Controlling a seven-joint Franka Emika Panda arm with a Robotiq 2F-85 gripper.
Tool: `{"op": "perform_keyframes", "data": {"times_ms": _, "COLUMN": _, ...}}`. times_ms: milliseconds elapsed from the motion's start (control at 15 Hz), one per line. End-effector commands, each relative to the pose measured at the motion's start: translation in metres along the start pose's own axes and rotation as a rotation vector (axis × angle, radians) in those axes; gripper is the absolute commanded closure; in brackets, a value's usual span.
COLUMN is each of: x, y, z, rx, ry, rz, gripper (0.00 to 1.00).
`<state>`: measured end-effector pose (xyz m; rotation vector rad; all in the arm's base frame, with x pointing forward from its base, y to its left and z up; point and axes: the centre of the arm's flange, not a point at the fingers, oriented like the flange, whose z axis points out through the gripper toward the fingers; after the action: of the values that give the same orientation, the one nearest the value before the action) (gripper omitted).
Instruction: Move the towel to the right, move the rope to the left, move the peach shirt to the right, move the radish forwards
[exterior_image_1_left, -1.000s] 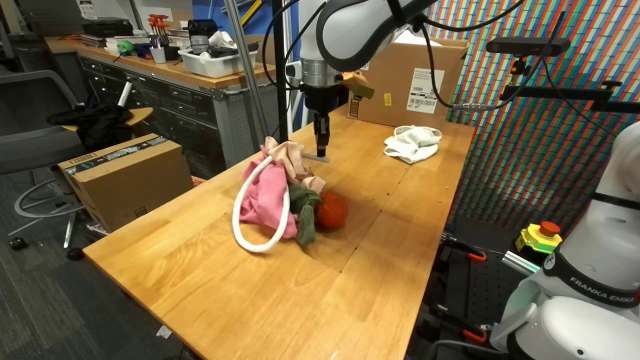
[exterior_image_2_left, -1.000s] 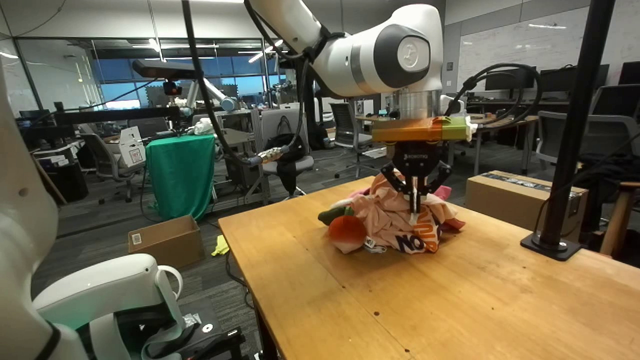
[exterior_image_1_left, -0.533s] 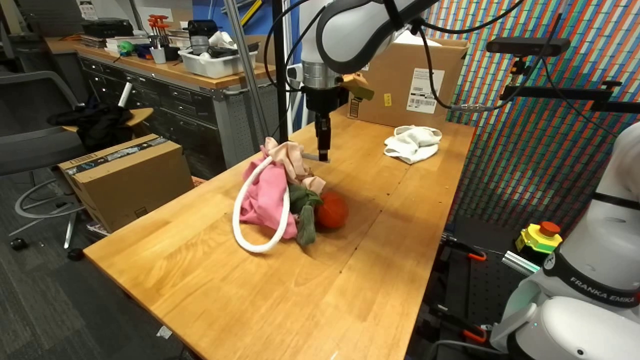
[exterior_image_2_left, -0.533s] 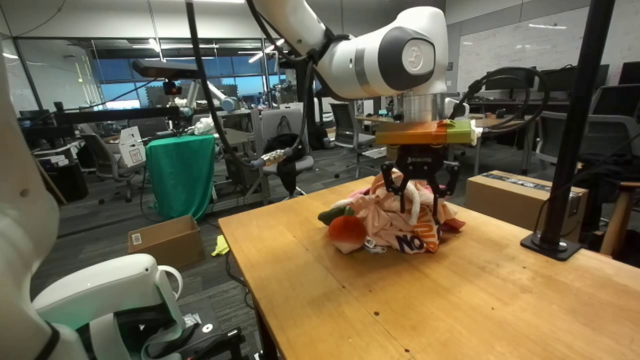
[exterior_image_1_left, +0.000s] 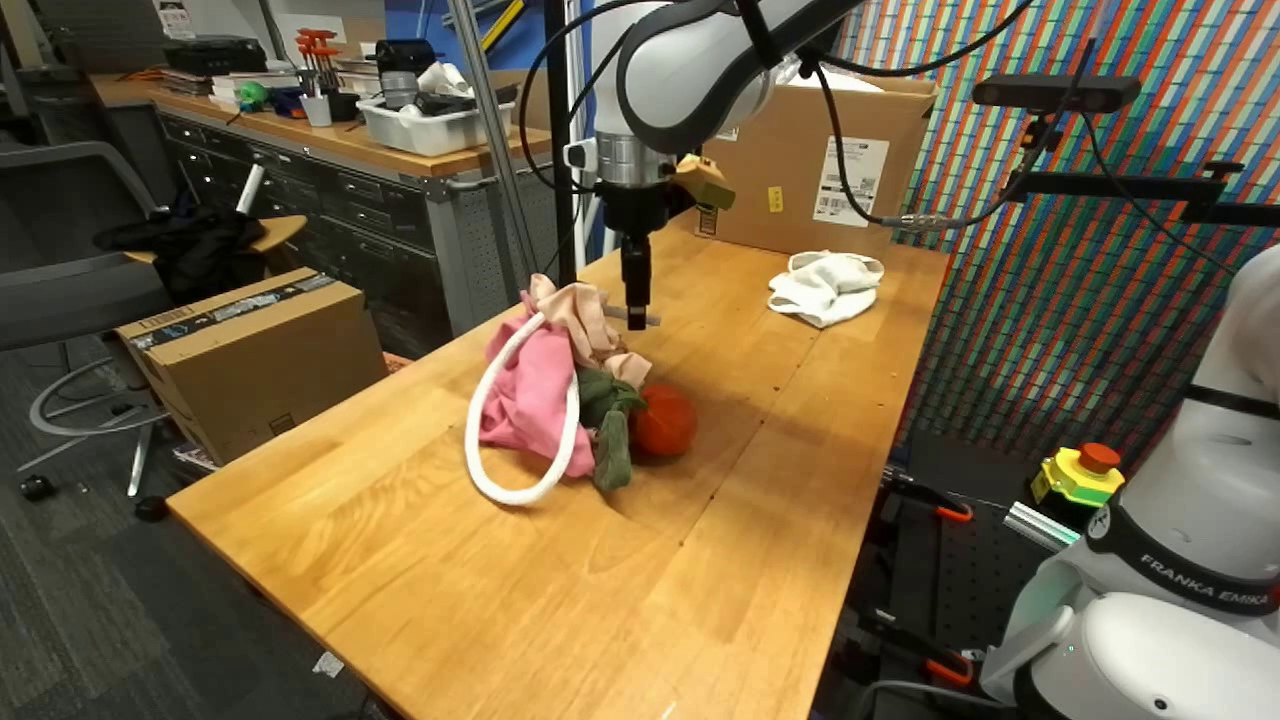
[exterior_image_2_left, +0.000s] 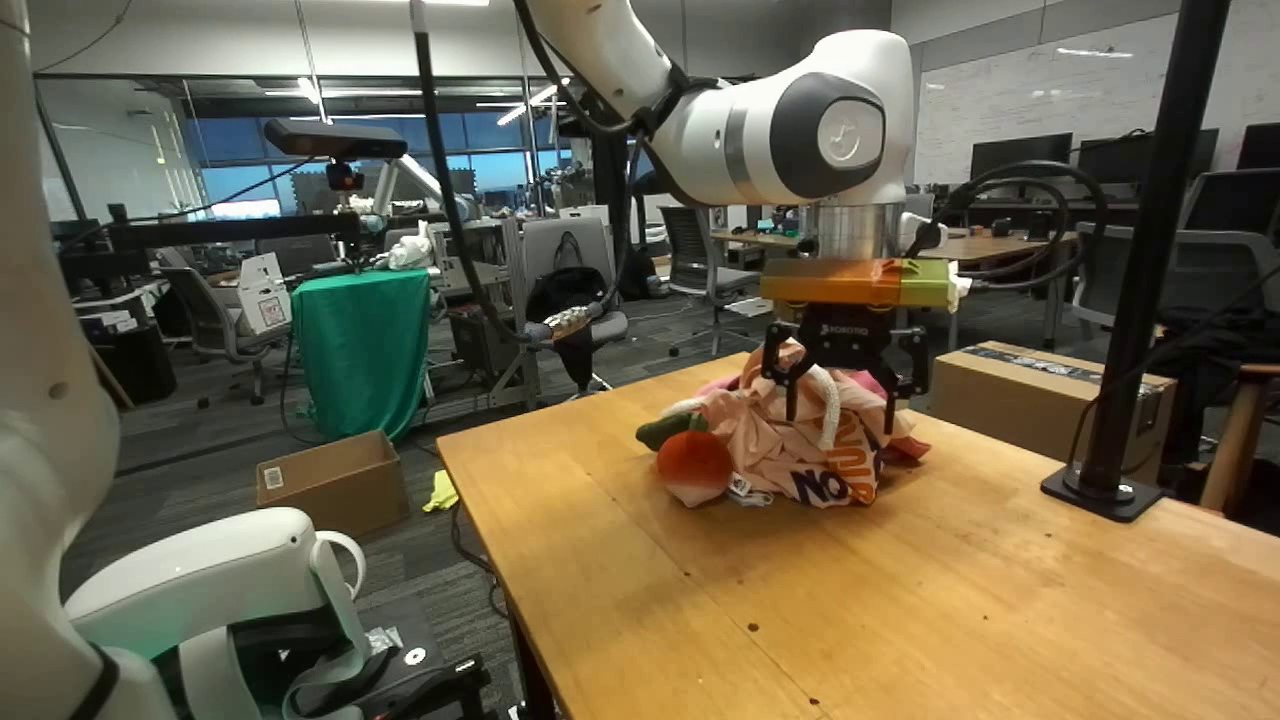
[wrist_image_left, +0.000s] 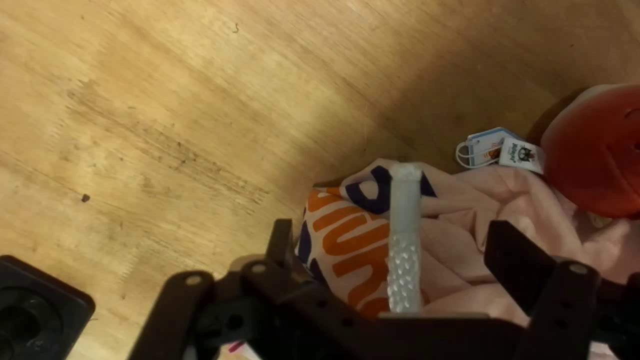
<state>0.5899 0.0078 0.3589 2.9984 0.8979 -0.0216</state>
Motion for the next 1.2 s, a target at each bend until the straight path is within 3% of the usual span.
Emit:
{"op": "perform_keyframes", "data": {"times_ms": 0, "x": 0.012, "y": 0.014, "z": 0.003, "rx": 0.040, "ry": 0.022, "rz": 0.007, "gripper": 0.11}}
{"op": "perform_keyframes", "data": {"times_ms": 67, "x": 0.012, "y": 0.015, "z": 0.004, "rx": 0.048, "ry": 0.024, "rz": 0.008, "gripper": 0.27}}
{"op": "perform_keyframes", "data": {"times_ms": 667, "x": 0.002, "y": 0.020, "z": -0.012, "rx": 0.009, "ry": 0.062, "rz": 0.067, "gripper": 0.93}}
{"op": "perform_keyframes", "data": {"times_ms": 800, "x": -0.001, "y": 0.016, "z": -0.023, "rx": -0.020, "ry": 0.085, "rz": 0.074, "gripper": 0.97}}
{"op": "perform_keyframes", "data": {"times_ms": 1133, "x": -0.006, "y": 0.003, "z": -0.068, "rx": -0.109, "ry": 0.162, "rz": 0.099, "gripper": 0.92}}
